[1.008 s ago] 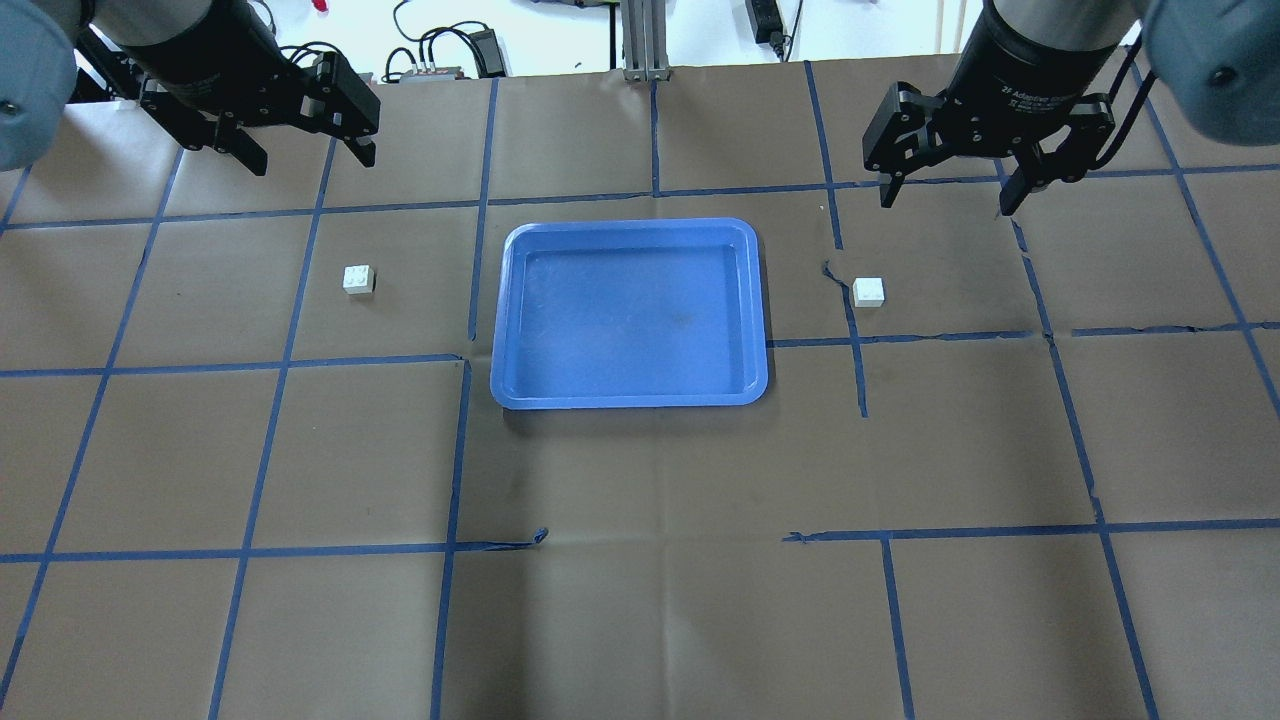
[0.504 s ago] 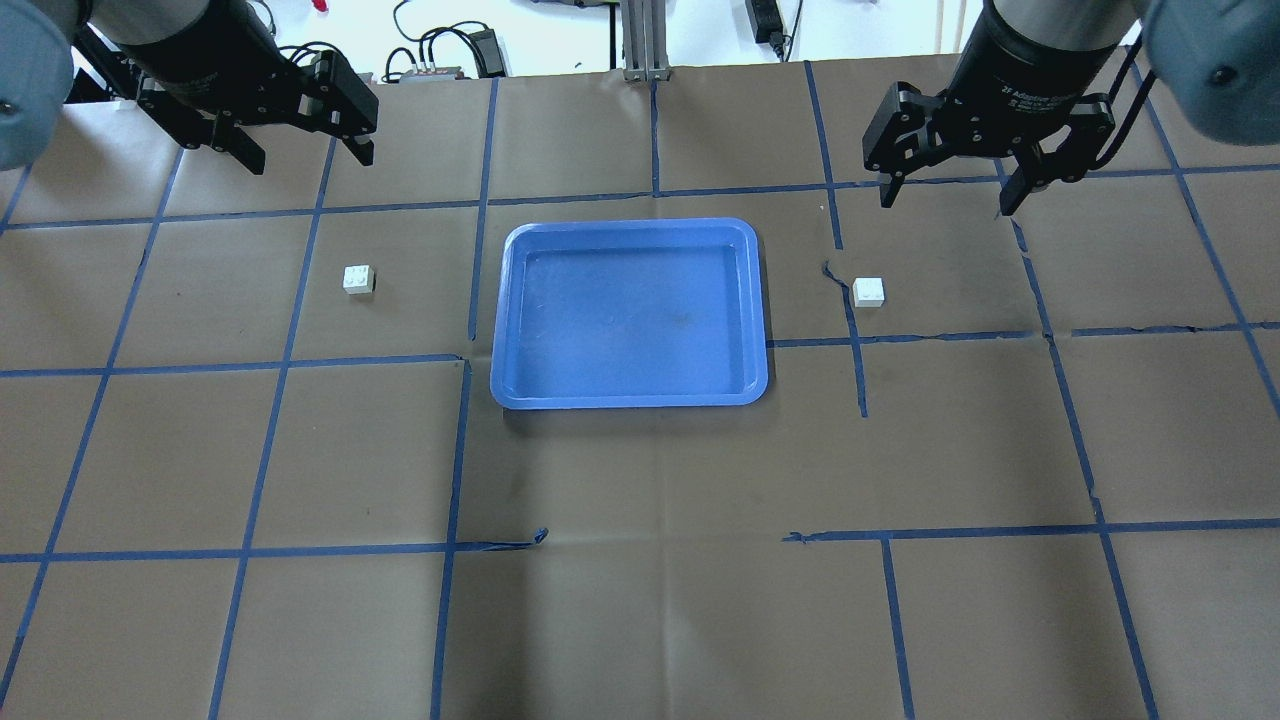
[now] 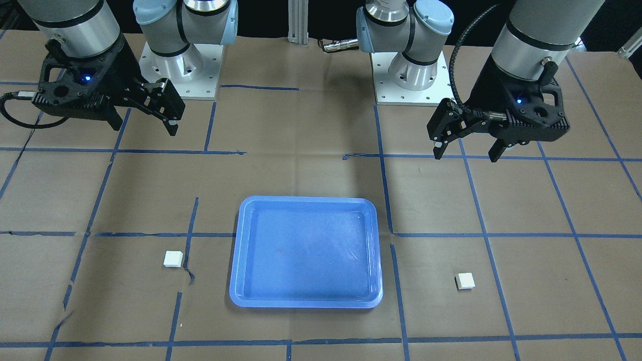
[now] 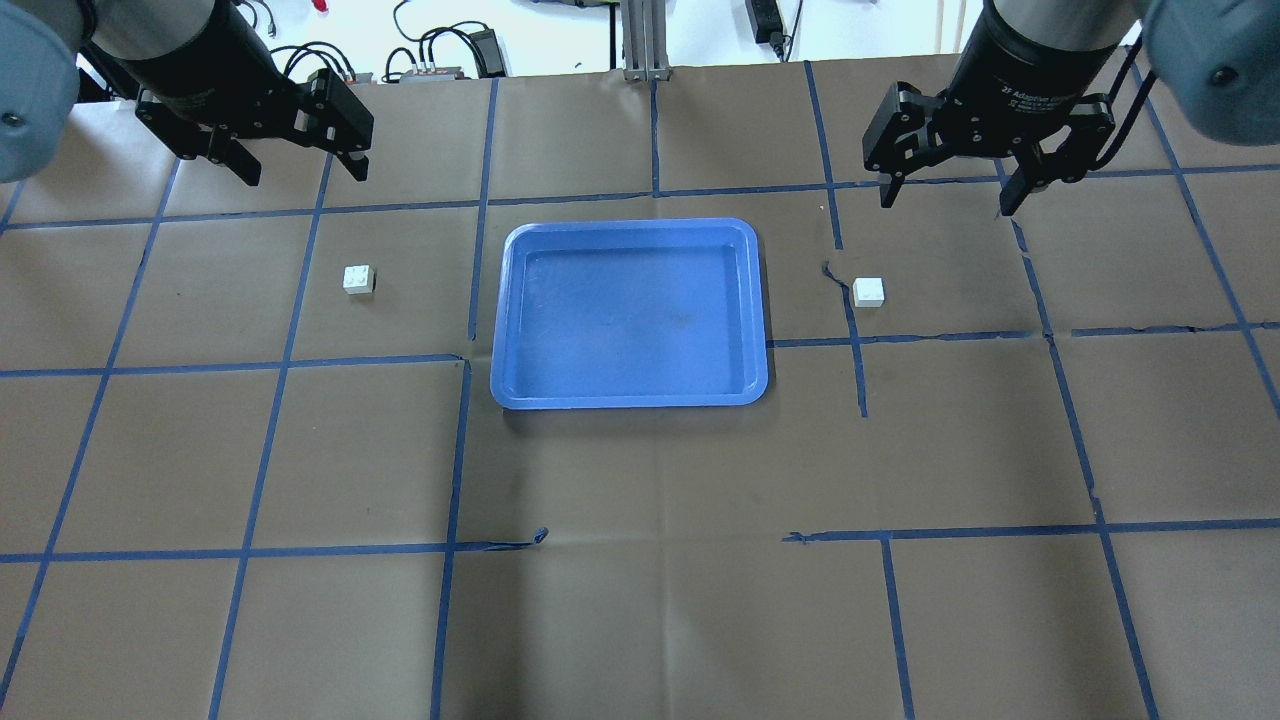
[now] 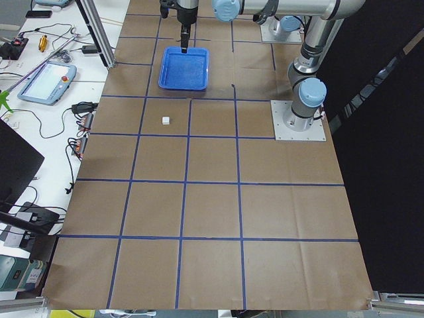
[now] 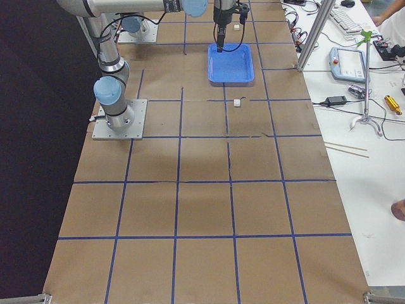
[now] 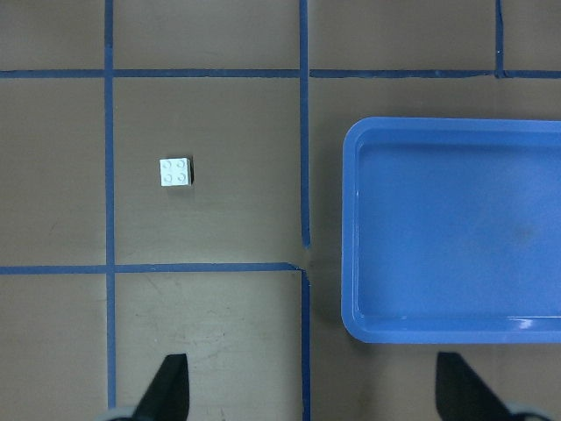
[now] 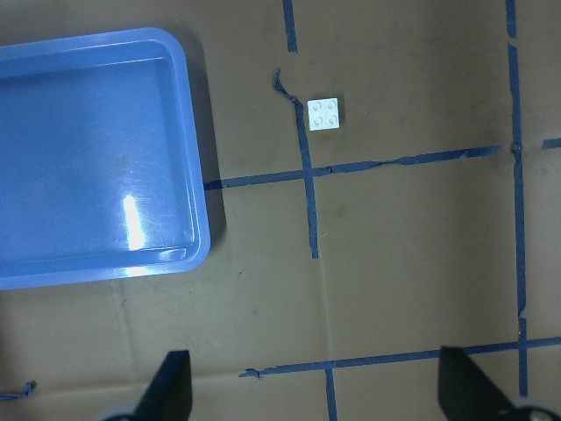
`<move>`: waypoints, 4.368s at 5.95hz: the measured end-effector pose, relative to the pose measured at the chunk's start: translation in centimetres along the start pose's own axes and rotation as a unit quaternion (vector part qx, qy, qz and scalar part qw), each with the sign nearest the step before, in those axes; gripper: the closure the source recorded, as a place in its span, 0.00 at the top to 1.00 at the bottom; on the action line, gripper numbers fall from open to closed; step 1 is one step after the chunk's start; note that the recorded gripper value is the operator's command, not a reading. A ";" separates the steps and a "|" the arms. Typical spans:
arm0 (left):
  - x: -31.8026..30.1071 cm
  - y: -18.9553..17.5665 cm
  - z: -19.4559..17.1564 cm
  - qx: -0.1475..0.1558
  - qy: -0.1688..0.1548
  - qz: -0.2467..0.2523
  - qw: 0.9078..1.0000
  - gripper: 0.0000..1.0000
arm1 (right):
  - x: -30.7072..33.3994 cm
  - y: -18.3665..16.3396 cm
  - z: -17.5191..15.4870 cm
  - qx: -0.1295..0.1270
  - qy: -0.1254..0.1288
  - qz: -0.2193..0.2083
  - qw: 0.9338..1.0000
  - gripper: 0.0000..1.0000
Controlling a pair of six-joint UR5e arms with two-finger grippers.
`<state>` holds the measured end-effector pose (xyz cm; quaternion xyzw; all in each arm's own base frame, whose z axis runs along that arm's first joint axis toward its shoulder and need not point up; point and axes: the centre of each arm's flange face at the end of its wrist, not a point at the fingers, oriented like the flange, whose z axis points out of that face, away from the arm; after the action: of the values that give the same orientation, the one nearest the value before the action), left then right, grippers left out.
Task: Assemble white blocks and place on blue tray
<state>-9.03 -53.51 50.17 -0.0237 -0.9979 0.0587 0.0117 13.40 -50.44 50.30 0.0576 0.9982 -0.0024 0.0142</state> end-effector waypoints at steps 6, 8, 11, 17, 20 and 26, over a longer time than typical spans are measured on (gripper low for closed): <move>-6.2 -6.0 13.6 -0.035 0.012 0.269 0.962 0.99 | 0.0 -0.6 0.1 0.004 -0.007 -0.162 0.987 1.00; -10.9 -8.3 19.5 -0.037 0.019 0.426 0.904 0.99 | 0.3 -0.8 0.1 0.010 0.000 -0.316 0.949 1.00; -14.1 -8.5 25.6 -0.085 0.019 0.620 0.780 0.98 | 4.4 -3.3 0.2 0.033 0.019 -0.556 0.830 1.00; -13.4 -8.1 33.1 -0.011 -0.004 0.666 0.746 0.93 | 9.3 -11.6 11.6 0.037 -0.060 -0.753 0.655 1.00; -13.0 -7.9 33.9 -0.009 0.007 0.666 0.746 0.48 | 8.7 -15.6 21.2 0.069 -0.125 -0.771 0.621 1.00; -5.6 -8.2 29.1 -0.025 0.017 0.675 0.737 0.00 | 8.8 -14.1 32.0 0.101 -0.105 -0.746 0.650 1.00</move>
<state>-4.60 -65.35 22.13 -0.6924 -0.7209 0.0262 -0.0149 3.93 -63.60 18.09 -0.7059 0.6900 -0.1194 0.1061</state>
